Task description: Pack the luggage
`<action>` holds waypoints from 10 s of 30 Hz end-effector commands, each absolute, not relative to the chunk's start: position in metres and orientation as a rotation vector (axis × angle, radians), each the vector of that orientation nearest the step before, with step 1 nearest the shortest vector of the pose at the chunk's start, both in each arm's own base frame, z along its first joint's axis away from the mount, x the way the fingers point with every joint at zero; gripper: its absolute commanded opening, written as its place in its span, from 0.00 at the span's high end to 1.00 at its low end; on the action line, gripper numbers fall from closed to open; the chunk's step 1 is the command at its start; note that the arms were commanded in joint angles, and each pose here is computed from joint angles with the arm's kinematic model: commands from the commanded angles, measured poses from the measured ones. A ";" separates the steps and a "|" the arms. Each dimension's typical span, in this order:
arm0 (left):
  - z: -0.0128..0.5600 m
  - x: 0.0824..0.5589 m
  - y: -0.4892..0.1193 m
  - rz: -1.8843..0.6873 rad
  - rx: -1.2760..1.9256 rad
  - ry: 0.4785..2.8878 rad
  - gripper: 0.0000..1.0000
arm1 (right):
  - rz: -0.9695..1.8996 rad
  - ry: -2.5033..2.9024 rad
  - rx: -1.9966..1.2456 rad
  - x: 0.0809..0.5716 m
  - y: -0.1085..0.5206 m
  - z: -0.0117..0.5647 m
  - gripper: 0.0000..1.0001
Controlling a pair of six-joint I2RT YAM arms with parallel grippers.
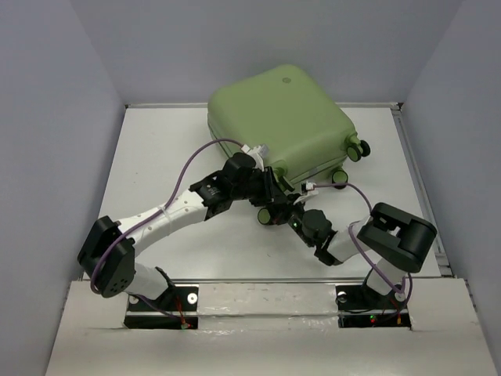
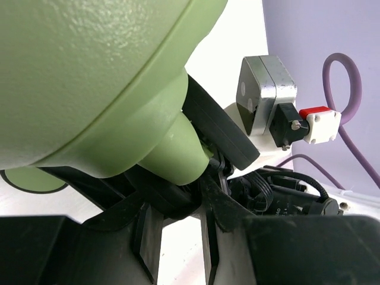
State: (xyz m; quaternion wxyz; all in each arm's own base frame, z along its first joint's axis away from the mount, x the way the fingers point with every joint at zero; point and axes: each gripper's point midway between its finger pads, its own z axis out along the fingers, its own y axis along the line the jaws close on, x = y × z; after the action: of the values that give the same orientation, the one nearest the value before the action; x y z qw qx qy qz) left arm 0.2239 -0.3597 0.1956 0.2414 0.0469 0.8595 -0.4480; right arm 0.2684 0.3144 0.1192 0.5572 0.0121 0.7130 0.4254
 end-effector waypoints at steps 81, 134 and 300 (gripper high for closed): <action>0.255 0.241 -0.335 -1.149 0.237 2.000 0.22 | 0.924 1.230 0.044 0.315 0.268 0.235 0.51; 0.337 0.261 -0.363 -1.232 0.371 1.963 0.62 | 1.422 1.197 -0.318 0.255 0.389 0.246 0.93; 0.251 0.172 -0.317 -1.447 0.095 1.782 0.17 | 0.654 1.873 -0.276 0.213 0.221 0.237 0.38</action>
State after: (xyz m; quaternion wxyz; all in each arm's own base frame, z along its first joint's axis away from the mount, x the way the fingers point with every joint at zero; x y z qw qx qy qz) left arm 0.1675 -0.3015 0.1884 0.3823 0.0403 0.7658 -0.5155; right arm 0.2216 0.2297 0.2427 0.5295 -0.1359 0.7989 0.2509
